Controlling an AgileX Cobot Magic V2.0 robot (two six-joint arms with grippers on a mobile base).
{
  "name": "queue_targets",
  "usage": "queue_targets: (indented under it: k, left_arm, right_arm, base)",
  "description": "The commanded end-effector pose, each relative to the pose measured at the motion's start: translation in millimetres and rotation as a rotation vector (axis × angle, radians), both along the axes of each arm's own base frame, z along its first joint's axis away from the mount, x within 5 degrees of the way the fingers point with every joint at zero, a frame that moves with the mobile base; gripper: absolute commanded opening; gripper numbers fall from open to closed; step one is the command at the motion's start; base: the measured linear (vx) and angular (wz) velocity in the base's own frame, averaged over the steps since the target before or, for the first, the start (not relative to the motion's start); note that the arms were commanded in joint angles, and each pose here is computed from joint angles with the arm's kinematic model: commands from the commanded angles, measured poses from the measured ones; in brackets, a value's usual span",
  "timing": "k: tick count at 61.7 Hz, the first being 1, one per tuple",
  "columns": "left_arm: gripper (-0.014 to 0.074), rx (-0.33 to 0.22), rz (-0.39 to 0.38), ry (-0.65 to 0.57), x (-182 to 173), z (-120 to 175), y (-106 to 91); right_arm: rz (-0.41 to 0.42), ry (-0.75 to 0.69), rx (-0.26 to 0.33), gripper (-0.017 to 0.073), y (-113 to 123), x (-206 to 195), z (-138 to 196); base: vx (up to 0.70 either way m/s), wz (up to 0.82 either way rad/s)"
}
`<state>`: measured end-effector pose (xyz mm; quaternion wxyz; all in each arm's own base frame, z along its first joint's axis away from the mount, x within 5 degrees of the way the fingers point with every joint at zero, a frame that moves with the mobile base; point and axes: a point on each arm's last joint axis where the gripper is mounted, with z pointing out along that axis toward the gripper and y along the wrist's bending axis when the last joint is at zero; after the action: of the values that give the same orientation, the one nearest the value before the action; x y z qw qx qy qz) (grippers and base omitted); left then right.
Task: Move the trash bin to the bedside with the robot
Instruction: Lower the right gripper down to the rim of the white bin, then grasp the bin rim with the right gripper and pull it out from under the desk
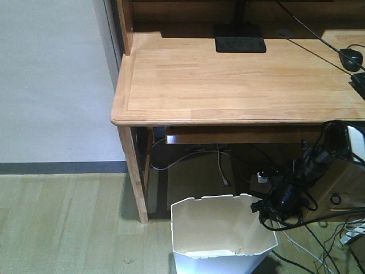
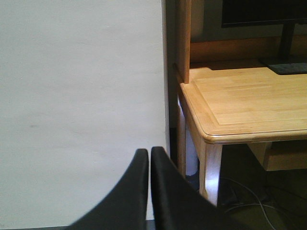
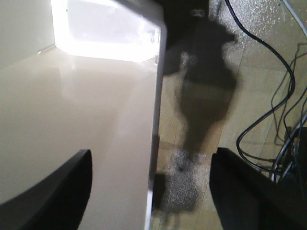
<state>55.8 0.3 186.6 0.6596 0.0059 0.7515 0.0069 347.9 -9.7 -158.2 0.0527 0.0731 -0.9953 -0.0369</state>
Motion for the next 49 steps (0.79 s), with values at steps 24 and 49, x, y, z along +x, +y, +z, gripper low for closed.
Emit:
queue_targets:
  k: [24, 49]
  left_arm:
    - [-0.0006, -0.004, -0.004, -0.062, 0, 0, -0.3]
    - [-0.0006, -0.004, -0.004, -0.062, 0, 0, -0.3]
  right_arm:
    - [-0.017, 0.035, 0.038, 0.0348, 2, 27, -35]
    - [-0.047, -0.035, 0.164, -0.001, 12, 35, -20]
  base:
    - [0.0, 0.0]
    - [0.0, 0.0]
